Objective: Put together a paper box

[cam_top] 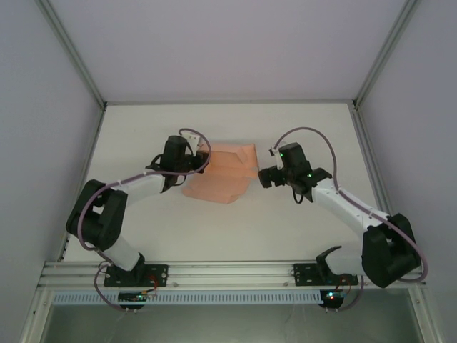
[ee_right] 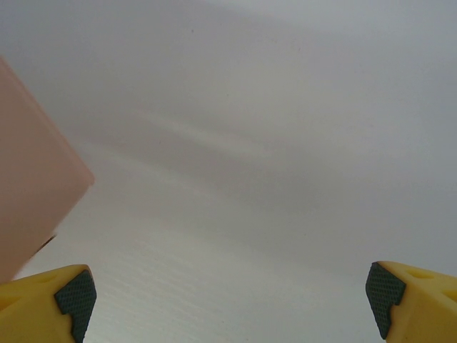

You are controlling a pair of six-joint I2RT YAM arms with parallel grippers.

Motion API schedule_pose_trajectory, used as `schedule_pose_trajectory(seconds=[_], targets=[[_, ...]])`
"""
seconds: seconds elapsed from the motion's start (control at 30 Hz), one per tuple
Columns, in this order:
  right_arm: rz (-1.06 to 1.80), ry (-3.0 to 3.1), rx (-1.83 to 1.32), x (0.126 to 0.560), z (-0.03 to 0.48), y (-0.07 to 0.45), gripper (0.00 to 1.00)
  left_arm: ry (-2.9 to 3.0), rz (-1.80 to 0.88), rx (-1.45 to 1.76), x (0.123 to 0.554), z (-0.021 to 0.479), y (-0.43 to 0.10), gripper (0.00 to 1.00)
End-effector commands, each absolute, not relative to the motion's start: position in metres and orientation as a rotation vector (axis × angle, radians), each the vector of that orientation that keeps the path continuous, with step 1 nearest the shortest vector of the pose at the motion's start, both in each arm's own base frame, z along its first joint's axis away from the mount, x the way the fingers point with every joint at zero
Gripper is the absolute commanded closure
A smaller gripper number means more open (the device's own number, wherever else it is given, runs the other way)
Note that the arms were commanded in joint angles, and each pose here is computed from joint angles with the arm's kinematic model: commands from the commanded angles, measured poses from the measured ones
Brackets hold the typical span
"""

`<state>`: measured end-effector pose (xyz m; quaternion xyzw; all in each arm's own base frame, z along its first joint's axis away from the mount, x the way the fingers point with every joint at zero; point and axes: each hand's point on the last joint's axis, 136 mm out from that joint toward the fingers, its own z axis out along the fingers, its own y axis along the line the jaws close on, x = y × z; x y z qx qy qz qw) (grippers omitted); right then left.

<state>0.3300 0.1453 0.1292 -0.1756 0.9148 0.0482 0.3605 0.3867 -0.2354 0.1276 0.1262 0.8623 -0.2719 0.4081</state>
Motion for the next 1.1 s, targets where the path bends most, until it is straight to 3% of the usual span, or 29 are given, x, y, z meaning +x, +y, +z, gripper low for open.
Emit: schedule_pose_trajectory(seconds=[0.0, 0.13, 0.27, 0.47, 0.67, 1.07], targets=[[0.167, 2.374, -0.516, 0.328, 0.132, 0.153, 0.01, 2.136, -0.744, 0.357, 0.385, 0.156, -0.243, 1.0], [0.169, 2.357, -0.54, 0.312, 0.139, 0.148, 0.01, 2.167, -0.642, 0.273, 0.397, 0.148, -0.223, 1.0], [0.442, 2.19, -0.671, 0.287, 0.178, 0.184, 0.0, 2.19, -0.594, 0.292, 0.401, 0.142, -0.22, 1.0], [0.568, 2.041, -0.668, 0.304, 0.218, 0.215, 0.01, 2.192, -0.684, 0.364, 0.398, 0.141, -0.235, 1.0], [0.42, 2.25, -0.566, 0.343, 0.19, 0.18, 0.01, 2.132, -0.897, 0.501, 0.381, 0.15, -0.254, 1.0], [0.655, 2.212, -0.671, 0.348, 0.16, 0.185, 0.01, 2.042, -1.127, 0.672, 0.361, 0.152, -0.279, 1.0]])
